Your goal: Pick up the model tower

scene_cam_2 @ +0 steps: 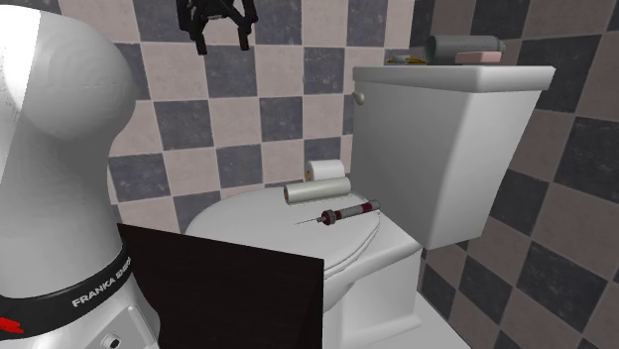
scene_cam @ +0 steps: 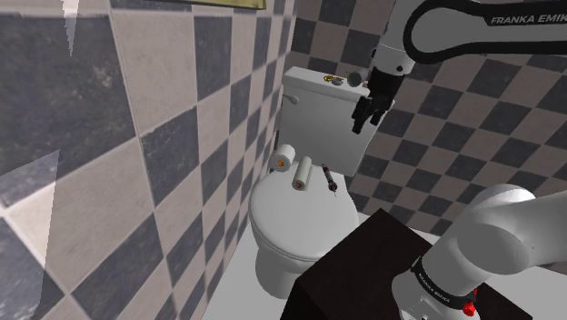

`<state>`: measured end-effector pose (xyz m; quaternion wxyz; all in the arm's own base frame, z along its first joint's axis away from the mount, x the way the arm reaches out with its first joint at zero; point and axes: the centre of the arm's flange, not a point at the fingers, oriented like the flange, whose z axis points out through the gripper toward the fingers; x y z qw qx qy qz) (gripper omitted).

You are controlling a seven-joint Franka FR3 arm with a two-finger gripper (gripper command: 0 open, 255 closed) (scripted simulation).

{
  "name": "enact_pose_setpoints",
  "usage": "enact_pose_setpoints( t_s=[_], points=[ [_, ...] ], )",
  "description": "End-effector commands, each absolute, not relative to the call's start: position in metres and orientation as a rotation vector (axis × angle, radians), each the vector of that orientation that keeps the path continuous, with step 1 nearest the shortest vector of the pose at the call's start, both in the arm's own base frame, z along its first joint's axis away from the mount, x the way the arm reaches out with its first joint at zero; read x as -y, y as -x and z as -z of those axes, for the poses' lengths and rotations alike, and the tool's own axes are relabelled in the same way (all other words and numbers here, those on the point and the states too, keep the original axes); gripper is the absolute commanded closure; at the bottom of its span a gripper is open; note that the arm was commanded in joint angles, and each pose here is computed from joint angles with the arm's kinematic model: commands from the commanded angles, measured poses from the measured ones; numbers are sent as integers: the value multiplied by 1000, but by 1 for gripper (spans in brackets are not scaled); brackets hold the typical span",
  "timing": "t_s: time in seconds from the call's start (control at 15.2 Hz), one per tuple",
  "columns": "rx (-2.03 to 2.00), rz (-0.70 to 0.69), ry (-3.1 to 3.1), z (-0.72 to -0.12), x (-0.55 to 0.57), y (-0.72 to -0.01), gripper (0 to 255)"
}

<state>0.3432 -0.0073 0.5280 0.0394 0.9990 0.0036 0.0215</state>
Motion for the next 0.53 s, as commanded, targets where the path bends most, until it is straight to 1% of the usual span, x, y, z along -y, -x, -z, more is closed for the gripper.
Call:
enact_pose_setpoints(
  t_s=[0.0, 0.46],
  points=[
    [12, -52, -3056, -504, 18, -357, 0],
    [92, 5, -3034, -426, 52, -396, 0]
  ],
)
